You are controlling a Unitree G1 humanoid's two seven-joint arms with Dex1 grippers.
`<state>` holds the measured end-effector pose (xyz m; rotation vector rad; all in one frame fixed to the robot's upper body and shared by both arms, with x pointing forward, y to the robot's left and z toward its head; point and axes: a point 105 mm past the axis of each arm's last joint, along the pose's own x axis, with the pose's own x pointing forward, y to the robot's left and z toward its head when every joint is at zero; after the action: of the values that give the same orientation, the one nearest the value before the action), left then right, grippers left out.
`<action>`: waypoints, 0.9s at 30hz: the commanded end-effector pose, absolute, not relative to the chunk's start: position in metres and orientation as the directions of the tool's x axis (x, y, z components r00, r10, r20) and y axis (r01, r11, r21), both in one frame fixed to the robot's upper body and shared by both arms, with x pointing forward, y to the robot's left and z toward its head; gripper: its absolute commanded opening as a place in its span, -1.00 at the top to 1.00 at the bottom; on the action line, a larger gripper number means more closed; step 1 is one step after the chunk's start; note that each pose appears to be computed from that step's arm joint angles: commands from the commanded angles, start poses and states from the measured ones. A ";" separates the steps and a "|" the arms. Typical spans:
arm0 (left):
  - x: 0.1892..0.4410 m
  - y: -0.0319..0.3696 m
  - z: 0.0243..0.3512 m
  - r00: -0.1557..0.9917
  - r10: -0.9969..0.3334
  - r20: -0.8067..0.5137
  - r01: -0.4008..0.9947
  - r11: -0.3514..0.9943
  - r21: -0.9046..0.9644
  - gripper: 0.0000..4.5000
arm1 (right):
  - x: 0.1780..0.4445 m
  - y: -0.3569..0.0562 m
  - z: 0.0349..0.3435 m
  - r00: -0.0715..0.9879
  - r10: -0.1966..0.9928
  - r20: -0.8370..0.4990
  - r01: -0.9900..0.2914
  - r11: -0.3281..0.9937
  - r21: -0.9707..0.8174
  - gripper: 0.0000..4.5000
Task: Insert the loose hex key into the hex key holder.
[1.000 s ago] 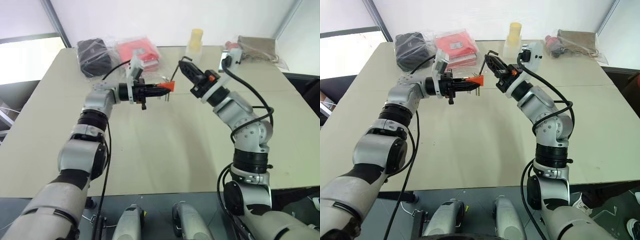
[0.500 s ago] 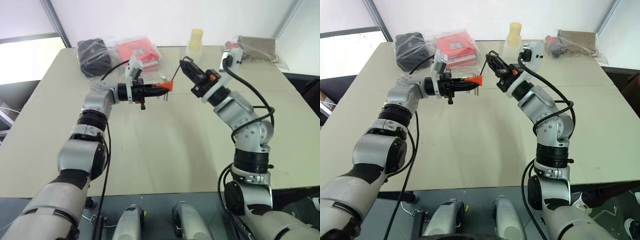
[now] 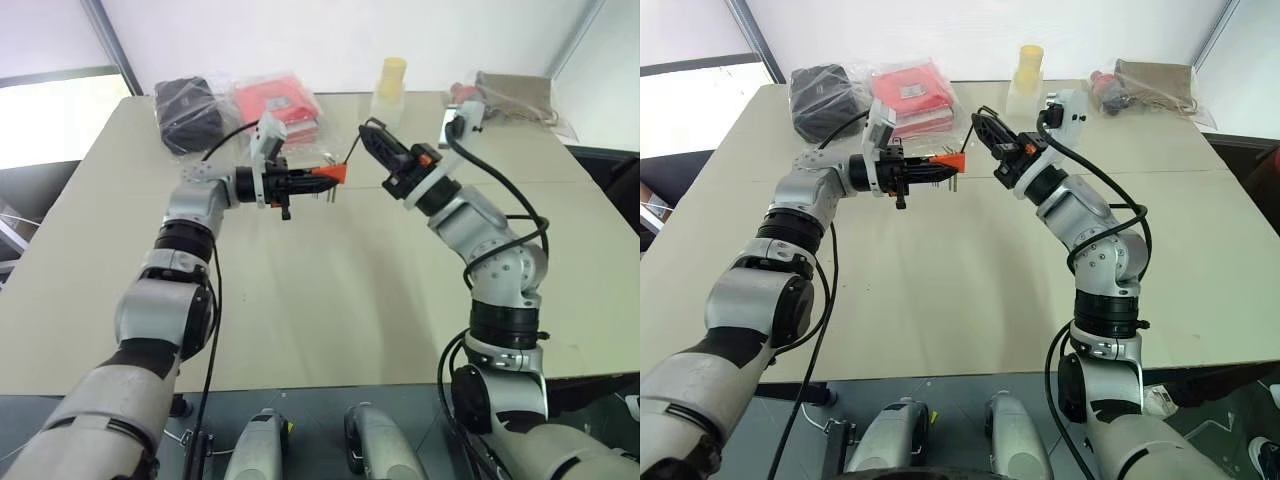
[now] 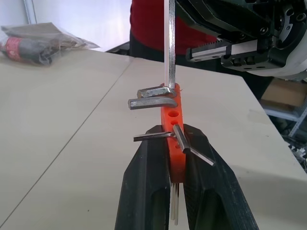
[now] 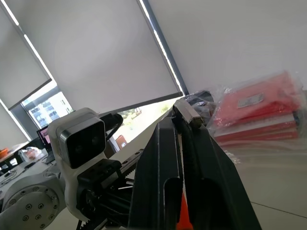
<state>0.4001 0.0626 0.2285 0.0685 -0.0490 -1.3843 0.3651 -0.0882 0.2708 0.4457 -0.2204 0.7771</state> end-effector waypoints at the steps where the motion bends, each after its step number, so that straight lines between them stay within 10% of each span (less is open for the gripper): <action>1: 0.399 0.060 0.255 0.175 -0.983 0.054 0.972 0.181 0.147 1.00 | 0.357 -0.085 0.279 0.665 0.646 0.376 -0.745 0.614 0.262 0.98; 24: 0.393 0.058 0.249 0.153 -0.987 0.056 0.975 0.160 0.152 1.00 | 0.358 -0.077 0.267 0.601 0.756 0.258 -0.799 0.579 0.165 0.98; 27: 0.393 0.059 0.246 0.158 -0.986 0.052 0.975 0.164 0.148 1.00 | 0.359 -0.080 0.270 0.606 0.748 0.271 -0.796 0.577 0.184 0.55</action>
<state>0.3957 0.0589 0.2327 0.0744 -0.0864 -1.4036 0.3634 -0.0819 0.2485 0.2981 -0.1026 0.8762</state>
